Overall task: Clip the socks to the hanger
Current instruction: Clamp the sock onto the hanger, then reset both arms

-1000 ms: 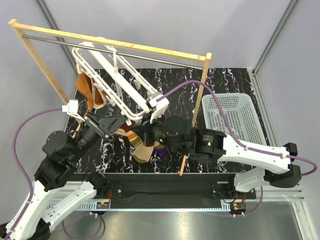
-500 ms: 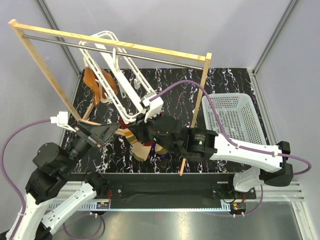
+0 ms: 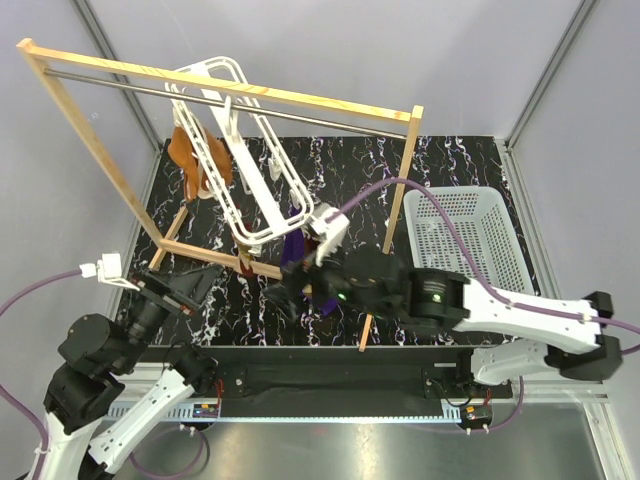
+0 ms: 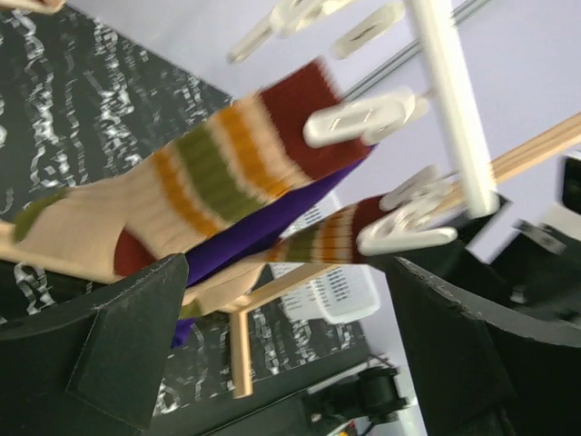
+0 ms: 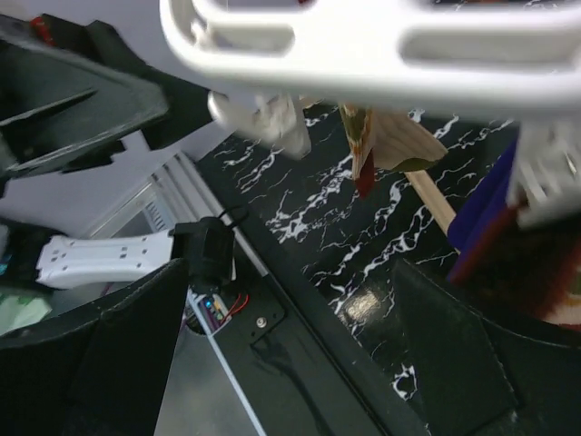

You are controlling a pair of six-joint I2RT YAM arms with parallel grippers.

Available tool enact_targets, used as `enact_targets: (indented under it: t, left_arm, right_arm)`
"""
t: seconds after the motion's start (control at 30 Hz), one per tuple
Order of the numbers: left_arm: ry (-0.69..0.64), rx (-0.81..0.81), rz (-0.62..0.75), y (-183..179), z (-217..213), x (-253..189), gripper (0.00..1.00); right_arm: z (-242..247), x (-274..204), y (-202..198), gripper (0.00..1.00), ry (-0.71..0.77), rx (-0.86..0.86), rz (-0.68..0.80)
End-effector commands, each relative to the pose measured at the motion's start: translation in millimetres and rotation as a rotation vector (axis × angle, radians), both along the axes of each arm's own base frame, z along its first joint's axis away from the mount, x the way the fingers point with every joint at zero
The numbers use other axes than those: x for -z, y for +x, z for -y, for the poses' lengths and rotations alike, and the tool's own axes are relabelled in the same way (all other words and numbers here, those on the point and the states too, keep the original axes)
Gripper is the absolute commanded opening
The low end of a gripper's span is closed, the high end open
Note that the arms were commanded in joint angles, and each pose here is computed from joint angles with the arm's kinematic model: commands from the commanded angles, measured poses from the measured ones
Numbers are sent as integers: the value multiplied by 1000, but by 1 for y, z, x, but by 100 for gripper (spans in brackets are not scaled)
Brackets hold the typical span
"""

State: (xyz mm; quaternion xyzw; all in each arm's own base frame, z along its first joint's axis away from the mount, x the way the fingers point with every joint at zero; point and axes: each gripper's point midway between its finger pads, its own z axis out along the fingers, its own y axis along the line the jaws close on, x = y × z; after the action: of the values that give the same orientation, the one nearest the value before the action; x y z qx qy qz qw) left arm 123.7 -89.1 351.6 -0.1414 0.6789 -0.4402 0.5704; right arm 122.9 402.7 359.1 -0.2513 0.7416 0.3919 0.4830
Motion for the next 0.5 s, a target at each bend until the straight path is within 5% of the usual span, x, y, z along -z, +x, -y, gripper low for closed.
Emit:
enact_targets:
  t: [0.0,0.3,0.47]
  left_arm:
    - [40,-24,4,-2,-8,21,97]
    - [-71,145,-13,-7,28,74,98]
    - [-86,198,16,-10,38,83,99]
  right_arm:
    - [34,-25,-25,100,131,-83,18]
    - [117,20,-25,100,170,34,-58]
    - [184,62,5,100,205,320,-86]
